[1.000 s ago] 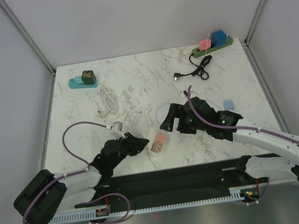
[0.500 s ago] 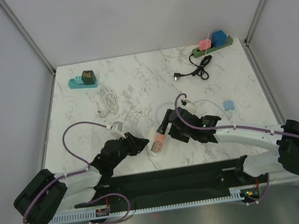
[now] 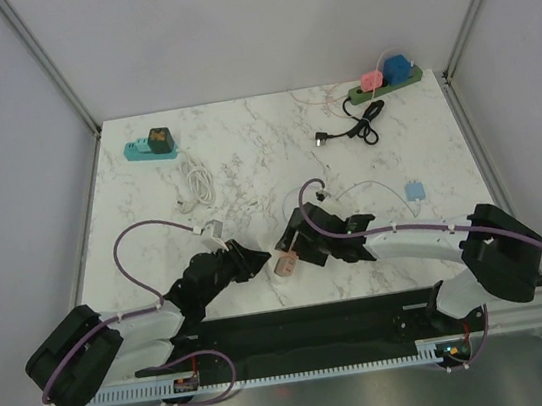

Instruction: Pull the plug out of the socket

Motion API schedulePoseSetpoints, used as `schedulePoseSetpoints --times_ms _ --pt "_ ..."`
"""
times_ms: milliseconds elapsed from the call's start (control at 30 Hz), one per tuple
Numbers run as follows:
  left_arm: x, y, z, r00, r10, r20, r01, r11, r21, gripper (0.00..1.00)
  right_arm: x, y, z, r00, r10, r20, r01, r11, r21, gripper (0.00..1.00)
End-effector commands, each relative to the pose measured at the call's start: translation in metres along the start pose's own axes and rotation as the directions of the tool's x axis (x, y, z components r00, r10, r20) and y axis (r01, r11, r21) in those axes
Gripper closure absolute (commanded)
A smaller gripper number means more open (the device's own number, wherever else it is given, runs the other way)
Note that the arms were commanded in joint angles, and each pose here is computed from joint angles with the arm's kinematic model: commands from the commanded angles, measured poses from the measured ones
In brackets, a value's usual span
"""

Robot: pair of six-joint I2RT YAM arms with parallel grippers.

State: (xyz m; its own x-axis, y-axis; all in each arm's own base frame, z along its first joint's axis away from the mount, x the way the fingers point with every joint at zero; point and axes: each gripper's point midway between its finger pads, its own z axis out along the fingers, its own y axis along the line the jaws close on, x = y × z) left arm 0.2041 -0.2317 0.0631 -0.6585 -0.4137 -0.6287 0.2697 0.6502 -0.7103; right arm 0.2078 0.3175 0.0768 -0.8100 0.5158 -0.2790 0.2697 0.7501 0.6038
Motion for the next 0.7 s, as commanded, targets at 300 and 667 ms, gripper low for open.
schedulePoseSetpoints --times_ms 300,667 --pt "0.014 0.023 -0.002 0.997 0.059 -0.052 -0.063 0.995 -0.077 0.98 -0.003 -0.001 0.008 0.998 0.053 0.041 -0.052 0.998 -0.022 0.46" --pt "0.016 0.034 0.002 0.996 0.051 -0.079 -0.063 0.986 -0.155 0.98 -0.018 0.001 -0.004 0.996 0.030 0.082 -0.027 0.999 -0.037 0.90"
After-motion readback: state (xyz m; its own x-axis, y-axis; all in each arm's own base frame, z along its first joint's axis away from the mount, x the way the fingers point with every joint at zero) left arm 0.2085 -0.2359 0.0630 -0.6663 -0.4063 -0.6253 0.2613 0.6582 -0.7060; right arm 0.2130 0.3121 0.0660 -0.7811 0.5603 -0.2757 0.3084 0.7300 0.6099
